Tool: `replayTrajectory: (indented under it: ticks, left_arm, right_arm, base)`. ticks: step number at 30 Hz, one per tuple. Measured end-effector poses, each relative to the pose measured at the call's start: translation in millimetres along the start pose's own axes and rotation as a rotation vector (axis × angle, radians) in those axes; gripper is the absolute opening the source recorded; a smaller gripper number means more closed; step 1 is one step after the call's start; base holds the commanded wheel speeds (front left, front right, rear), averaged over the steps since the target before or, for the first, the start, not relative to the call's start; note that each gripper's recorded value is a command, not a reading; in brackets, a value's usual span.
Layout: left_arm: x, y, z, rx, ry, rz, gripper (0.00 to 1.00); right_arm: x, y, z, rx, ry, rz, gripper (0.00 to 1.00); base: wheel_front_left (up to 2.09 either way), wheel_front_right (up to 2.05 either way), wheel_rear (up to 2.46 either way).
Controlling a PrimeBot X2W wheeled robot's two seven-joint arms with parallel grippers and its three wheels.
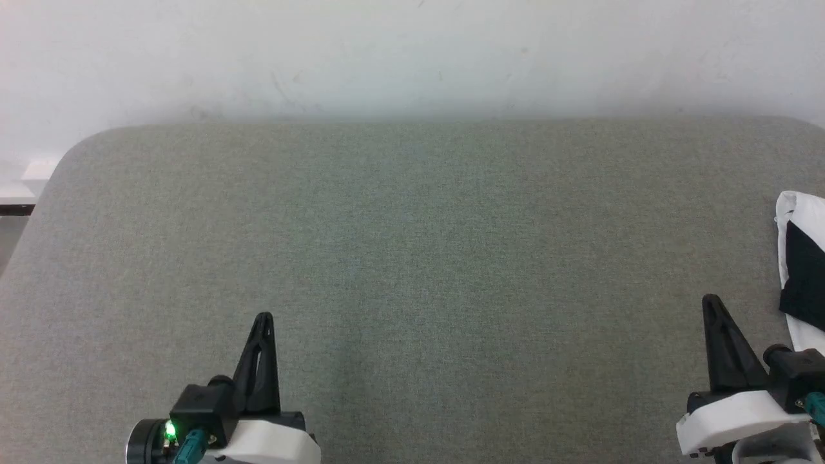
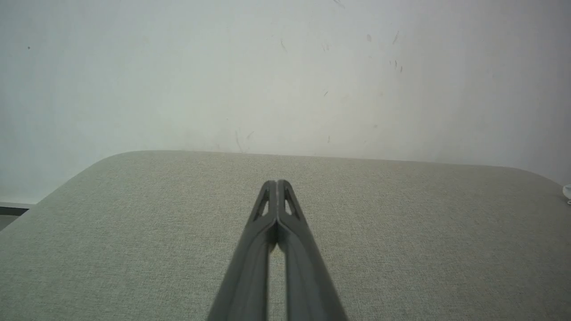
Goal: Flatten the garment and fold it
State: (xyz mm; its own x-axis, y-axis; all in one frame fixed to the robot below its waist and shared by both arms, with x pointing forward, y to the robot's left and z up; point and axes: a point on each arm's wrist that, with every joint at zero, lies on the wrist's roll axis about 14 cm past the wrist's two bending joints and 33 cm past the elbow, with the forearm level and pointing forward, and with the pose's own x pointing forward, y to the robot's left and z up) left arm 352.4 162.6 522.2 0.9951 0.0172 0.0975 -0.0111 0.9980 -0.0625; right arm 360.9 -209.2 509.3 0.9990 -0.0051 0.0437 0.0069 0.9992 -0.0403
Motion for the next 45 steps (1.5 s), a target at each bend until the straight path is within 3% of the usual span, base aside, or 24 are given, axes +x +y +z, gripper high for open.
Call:
replayTrajectory:
  ticks: [45]
  left_arm:
    - [8,6,2,0.047,0.035,-0.010,0.00]
  right_arm:
    - [3,19,4,0.003,0.031,0.055,0.00]
  base:
    - [0.00,0.00,0.00]
